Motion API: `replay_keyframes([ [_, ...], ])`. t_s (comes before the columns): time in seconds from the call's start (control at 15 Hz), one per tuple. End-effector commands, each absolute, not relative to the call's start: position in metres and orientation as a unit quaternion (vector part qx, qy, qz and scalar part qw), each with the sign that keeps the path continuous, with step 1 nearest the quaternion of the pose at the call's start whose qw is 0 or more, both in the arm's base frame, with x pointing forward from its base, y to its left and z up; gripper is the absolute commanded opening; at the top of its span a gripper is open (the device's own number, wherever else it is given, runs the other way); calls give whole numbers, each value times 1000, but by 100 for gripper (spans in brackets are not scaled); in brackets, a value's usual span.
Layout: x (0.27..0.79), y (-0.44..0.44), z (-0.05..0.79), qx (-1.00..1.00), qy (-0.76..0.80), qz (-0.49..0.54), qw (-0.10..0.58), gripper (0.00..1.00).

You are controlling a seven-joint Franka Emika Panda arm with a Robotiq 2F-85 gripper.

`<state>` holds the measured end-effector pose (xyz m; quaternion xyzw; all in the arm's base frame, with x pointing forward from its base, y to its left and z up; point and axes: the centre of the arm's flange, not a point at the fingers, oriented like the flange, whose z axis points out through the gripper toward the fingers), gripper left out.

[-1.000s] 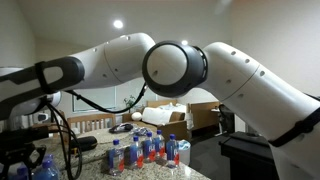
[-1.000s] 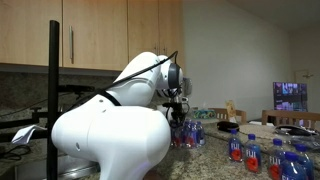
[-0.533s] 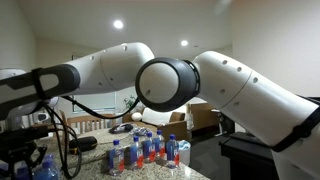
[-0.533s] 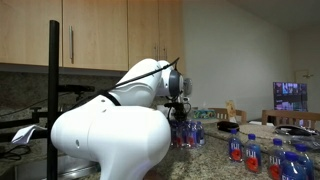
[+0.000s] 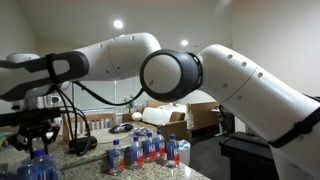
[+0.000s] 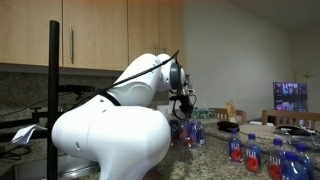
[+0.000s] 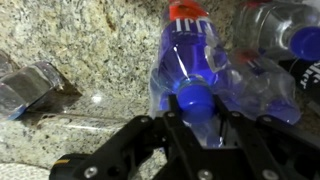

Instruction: Arrange some of the bottle on the counter

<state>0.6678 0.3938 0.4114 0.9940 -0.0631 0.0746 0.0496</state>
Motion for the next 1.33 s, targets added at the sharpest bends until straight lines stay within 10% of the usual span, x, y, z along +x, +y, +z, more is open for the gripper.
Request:
replay_keyframes([
  [0.0,644,320,455,990,-103,78,52,14],
  [1.27,567,-1,450,989,123,79,17,14],
])
